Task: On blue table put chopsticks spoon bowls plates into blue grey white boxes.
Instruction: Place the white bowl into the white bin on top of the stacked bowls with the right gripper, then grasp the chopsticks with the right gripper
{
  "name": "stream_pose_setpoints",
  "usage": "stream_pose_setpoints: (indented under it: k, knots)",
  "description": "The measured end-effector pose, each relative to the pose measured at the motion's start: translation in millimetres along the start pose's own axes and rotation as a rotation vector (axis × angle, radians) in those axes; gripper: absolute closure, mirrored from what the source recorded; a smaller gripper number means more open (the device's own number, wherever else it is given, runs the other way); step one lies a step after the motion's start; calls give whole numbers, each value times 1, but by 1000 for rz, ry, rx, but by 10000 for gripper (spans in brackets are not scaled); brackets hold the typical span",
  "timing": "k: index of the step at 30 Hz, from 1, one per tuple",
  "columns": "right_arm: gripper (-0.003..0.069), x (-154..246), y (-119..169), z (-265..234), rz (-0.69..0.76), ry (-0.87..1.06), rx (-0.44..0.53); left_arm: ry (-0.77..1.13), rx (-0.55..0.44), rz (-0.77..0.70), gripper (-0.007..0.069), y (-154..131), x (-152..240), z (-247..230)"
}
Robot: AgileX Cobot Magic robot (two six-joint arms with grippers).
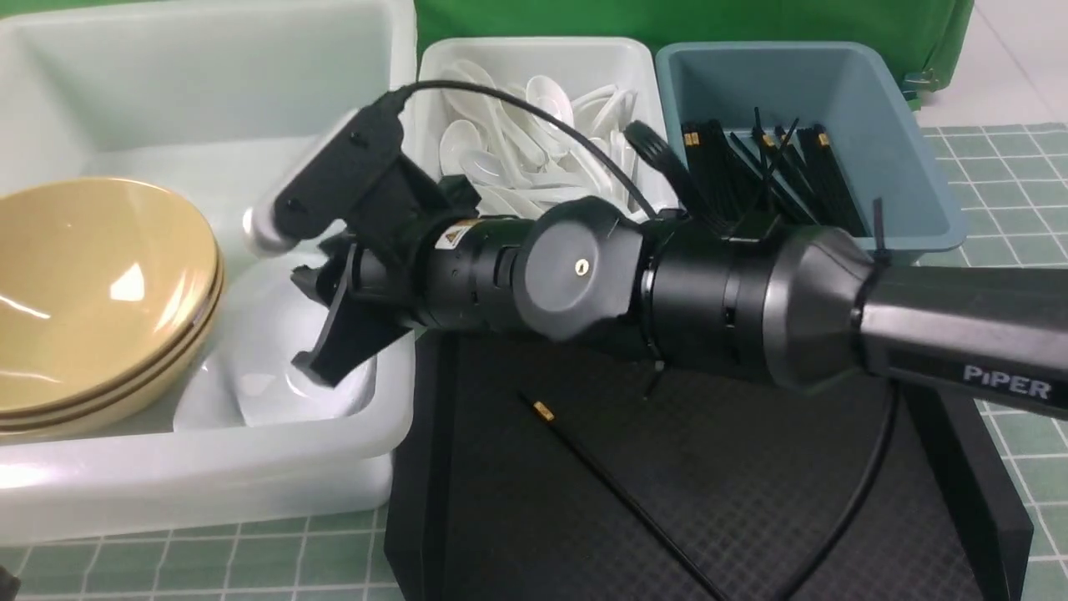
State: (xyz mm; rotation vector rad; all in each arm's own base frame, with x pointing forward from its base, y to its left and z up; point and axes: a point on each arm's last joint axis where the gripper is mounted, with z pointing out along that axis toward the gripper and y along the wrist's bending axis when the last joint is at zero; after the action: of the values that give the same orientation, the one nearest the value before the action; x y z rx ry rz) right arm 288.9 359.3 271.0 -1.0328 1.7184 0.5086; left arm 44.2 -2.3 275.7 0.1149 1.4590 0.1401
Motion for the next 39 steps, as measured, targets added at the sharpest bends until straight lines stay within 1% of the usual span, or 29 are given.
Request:
stream_pose_setpoints:
  k: [1,2,3,4,6,7,8,9,10,11,12,14,16,18,21,24,25,28,29,30,31,33,34,37,39]
  knots:
    - [306,-3,-2,-3,2,-4,-2,0,0,0,621,0,0,0]
    - [252,-9,-5,-12,3,-4,-28,0,0,0,621,0,0,0]
    - [233,-12,-7,-18,1,0,-45,0,0,0,621,0,0,0]
    - [200,-20,-14,-36,3,27,-108,0,0,0,621,0,0,0]
    - [188,-22,-20,-50,32,76,-161,0,0,-1,621,0,0,0]
    - [186,-23,-32,-74,65,186,-188,0,0,-1,621,0,0,0]
    - [186,-21,-35,-77,100,223,-195,0,0,-1,621,0,0,0]
    - [195,-8,-48,-96,120,414,-150,0,0,-4,621,0,0,0]
    - [199,-4,-50,-99,147,457,-144,0,0,-5,621,0,0,0]
    - [215,16,-58,-106,157,620,-77,0,0,-6,621,0,0,0]
    - [228,31,-61,-108,160,708,-38,0,0,-5,621,0,0,0]
    - [252,60,-62,-103,176,805,1,-1,0,-4,621,0,0,0]
    - [272,85,-55,-90,184,815,13,-2,-1,-4,621,0,0,0]
    - [279,93,-53,-82,185,808,14,-4,-2,-3,621,0,0,0]
    - [306,113,-50,-56,192,797,20,-6,-3,-3,621,0,-1,0]
    - [337,133,-48,-43,197,845,11,-6,-3,-3,621,0,-1,0]
    - [342,134,-48,-42,199,849,9,-6,-3,-3,621,0,-1,0]
    - [414,139,-46,-36,222,851,3,-5,-3,-3,621,0,0,0]
    - [419,139,-47,-35,220,851,3,-5,-3,-3,621,0,0,0]
    - [473,139,-47,-35,215,848,2,-5,-3,-3,621,0,0,0]
    - [493,139,-47,-35,215,848,2,-5,-3,-3,621,0,0,0]
    - [564,138,-47,-35,194,846,-7,-5,-3,-3,621,0,0,0]
    - [582,138,-47,-35,188,848,-11,-4,-3,-3,621,0,0,0]
    - [592,135,-46,-38,165,886,-40,-4,-3,-3,621,0,0,0]
    - [595,125,-46,-51,141,931,-68,-4,-3,-3,621,0,0,0]
